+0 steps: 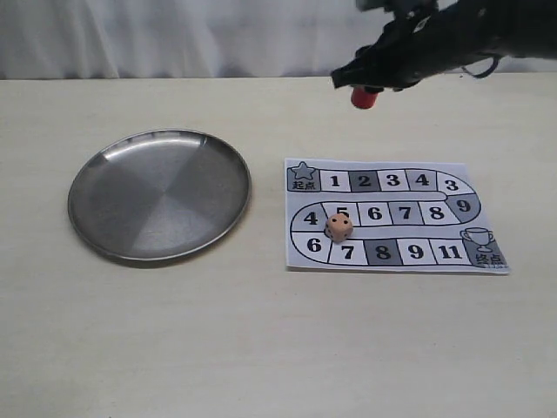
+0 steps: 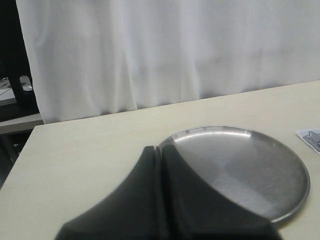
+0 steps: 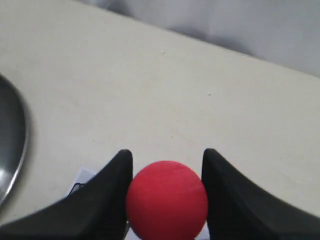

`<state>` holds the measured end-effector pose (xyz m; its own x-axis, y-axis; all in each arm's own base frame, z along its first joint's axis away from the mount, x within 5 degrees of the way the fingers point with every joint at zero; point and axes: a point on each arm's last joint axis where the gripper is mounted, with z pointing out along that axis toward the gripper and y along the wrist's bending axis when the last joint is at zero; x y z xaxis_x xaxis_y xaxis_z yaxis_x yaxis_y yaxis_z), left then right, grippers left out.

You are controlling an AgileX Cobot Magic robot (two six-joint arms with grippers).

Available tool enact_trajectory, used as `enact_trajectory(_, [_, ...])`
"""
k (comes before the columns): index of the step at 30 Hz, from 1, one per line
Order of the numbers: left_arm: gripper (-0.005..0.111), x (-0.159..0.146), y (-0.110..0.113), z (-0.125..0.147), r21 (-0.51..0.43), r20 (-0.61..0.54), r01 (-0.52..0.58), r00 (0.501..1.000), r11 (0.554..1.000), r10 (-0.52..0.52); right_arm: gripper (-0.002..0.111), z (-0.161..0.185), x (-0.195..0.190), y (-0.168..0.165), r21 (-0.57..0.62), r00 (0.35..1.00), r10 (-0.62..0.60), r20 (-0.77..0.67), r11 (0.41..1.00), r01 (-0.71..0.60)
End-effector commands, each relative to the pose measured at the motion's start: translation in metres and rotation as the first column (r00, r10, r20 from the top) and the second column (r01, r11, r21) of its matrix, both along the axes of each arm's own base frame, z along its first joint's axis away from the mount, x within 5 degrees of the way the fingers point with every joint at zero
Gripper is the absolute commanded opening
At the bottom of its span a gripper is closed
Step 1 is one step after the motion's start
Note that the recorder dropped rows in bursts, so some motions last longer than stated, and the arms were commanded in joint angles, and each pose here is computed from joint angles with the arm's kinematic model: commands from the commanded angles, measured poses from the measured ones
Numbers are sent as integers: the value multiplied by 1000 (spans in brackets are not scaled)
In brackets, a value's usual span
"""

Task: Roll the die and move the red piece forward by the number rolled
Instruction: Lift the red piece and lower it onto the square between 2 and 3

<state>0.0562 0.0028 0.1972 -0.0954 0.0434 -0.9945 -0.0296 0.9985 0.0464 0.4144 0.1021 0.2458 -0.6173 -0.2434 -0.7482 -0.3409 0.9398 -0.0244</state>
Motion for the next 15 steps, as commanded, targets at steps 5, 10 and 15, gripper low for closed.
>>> enact_trajectory(5, [0, 0, -1, 0, -1, 9, 10, 1000, 1000, -10, 5, -38, 7, -16, -24, 990, -39, -135, 999, 36])
enact_trajectory(10, [0, 0, -1, 0, -1, 9, 10, 1000, 1000, -10, 5, -97, 14, -13, -53, 965, -41, -260, 998, 28])
enact_trajectory(15, [0, 0, -1, 0, -1, 9, 10, 1000, 1000, -10, 5, -134, 15, -13, -71, 939, -46, -340, 997, 23])
